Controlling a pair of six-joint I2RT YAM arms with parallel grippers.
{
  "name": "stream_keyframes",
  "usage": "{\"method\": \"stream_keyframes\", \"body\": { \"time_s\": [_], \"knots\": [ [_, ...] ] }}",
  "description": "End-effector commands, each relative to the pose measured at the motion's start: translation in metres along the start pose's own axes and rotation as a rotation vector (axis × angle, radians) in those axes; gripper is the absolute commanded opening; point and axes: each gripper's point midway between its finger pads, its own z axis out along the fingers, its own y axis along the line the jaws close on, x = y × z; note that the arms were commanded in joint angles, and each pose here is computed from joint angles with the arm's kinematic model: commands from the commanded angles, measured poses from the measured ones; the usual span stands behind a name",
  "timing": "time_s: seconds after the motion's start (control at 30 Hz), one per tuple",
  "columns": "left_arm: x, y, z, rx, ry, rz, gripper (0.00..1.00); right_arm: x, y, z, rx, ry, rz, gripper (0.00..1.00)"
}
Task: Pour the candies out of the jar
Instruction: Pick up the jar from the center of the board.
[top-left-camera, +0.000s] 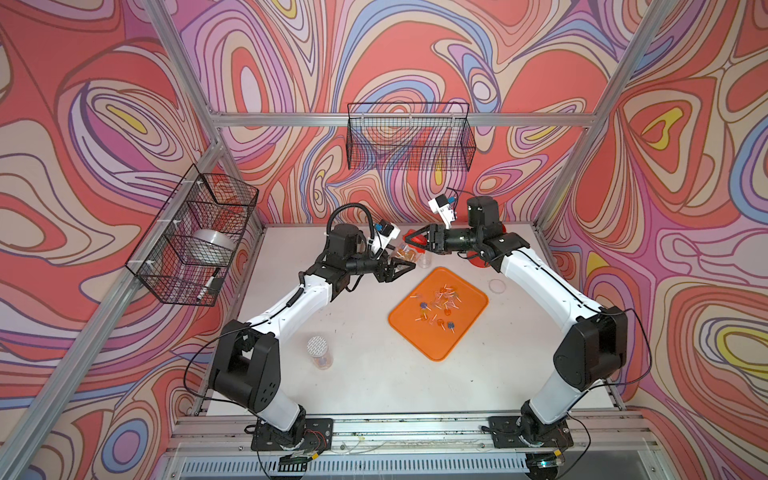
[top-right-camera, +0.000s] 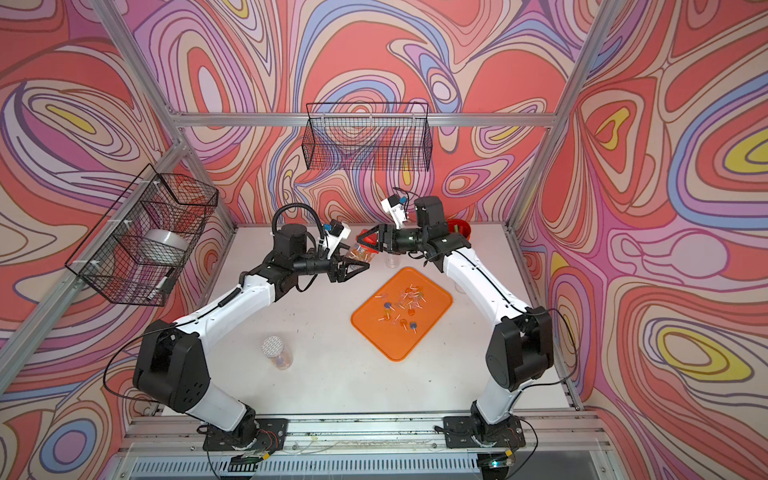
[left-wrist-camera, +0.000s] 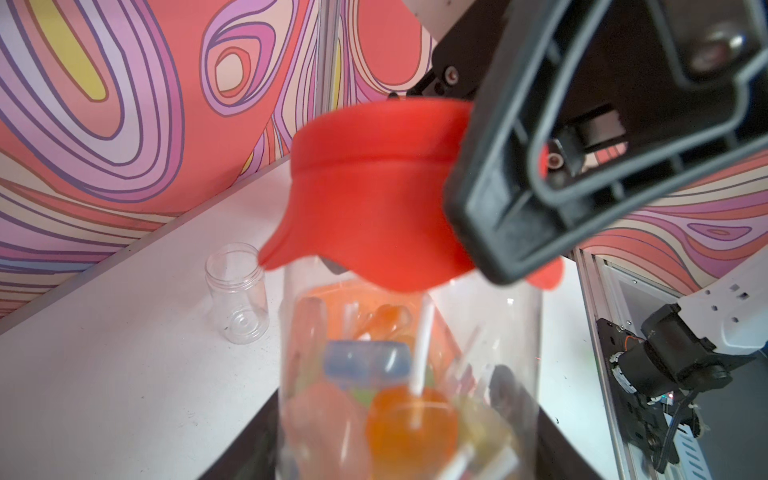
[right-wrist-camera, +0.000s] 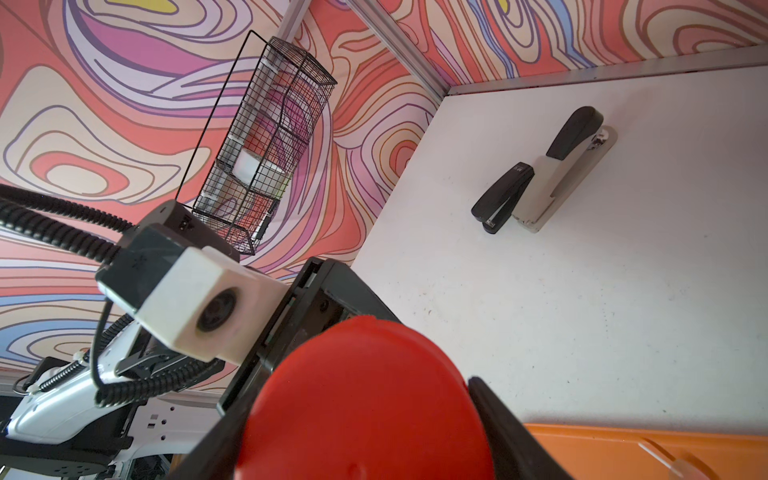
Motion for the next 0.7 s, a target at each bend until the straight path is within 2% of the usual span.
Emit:
{"method": "stream_keyframes", "body": {
  "time_s": [0.0, 0.03, 0.17, 0.37, 0.5, 0.67],
  "knots": [
    [-0.0168, -0.0026, -0.0027, 0.005, -0.035, 0.037, 0.47, -0.0041, 0.0156, -0.0078, -0.033, -0.021, -0.038, 0.37],
    [-0.0168, -0.0029, -0.0028, 0.006, -0.036, 0.035, 0.38, -0.0037, 0.0156, -0.0076, -0.034, -0.02, -0.035, 0.37],
    [-0.0171, -0.0031, -0.0015, 0.015, -0.036, 0.029, 0.3, -0.0039, 0.0161, -0.0083, -0.034, -0.023, -0.037, 0.37],
    [-0.0176, -0.0019, -0.0001, 0.017, -0.035, 0.024, 0.26, -0.0047, 0.0164, -0.0083, -0.034, -0.027, -0.038, 0.37],
    [-0.0151, -0.0004, 0.0006, 0.012, -0.028, 0.019, 0.35, -0.006, 0.0178, -0.0093, -0.033, -0.032, -0.042, 0.37],
    [-0.0155, 0.003, 0.0031, 0.004, -0.028, 0.016, 0.62, -0.0072, 0.0202, -0.0118, -0.031, -0.039, -0.049, 0.37]
  ]
}}
